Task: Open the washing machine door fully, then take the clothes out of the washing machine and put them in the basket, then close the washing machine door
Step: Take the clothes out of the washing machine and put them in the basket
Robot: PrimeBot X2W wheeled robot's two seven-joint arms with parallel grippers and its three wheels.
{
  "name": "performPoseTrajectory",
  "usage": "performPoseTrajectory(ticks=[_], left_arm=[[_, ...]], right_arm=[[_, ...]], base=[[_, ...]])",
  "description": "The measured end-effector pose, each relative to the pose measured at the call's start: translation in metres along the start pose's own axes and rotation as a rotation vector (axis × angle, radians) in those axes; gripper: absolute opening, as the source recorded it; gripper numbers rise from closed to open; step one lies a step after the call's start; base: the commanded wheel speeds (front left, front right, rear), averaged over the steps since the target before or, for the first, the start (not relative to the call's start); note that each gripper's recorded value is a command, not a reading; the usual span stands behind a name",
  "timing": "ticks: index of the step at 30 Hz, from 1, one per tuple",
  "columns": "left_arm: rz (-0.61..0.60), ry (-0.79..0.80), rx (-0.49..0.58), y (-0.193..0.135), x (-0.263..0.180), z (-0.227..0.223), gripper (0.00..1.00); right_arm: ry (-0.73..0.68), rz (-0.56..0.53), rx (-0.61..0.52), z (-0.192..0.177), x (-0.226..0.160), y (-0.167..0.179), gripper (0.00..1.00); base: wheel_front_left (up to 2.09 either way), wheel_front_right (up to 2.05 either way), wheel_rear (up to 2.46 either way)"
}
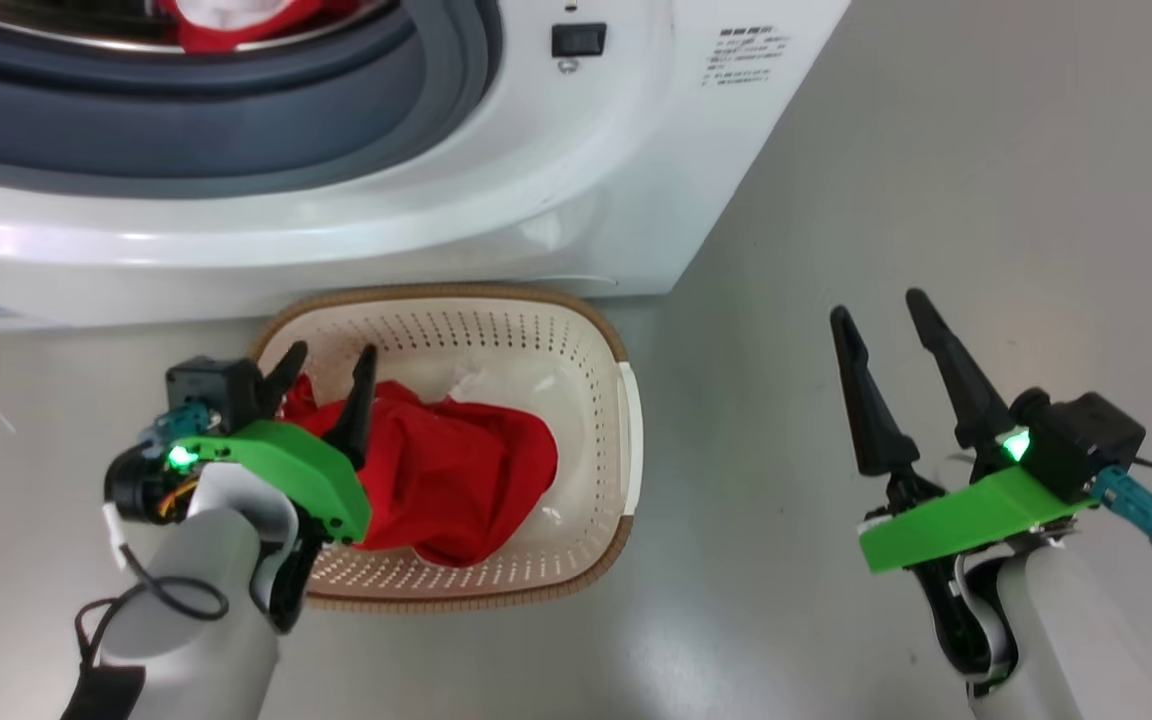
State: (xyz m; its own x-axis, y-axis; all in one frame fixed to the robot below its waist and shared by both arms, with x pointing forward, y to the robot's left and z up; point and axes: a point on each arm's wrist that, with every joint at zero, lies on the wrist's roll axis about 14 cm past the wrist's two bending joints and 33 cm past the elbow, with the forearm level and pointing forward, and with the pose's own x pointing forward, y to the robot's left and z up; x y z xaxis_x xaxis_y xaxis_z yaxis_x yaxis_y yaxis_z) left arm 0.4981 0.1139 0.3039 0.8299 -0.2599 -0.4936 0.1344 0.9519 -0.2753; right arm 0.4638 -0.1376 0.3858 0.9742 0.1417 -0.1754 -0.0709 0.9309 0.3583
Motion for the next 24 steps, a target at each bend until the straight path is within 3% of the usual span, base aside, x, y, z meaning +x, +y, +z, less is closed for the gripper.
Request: performPoseTrajectory(ticks=[24], left_arm=[[0.09, -0.346, 0.062, 0.011, -0.099, 0.078, 1.0]], right_arm=[[-0.049, -0.008, -0.011, 0.028, -0.061, 0.011, 1.0]], base=[[0.0, 0.0, 0.0]])
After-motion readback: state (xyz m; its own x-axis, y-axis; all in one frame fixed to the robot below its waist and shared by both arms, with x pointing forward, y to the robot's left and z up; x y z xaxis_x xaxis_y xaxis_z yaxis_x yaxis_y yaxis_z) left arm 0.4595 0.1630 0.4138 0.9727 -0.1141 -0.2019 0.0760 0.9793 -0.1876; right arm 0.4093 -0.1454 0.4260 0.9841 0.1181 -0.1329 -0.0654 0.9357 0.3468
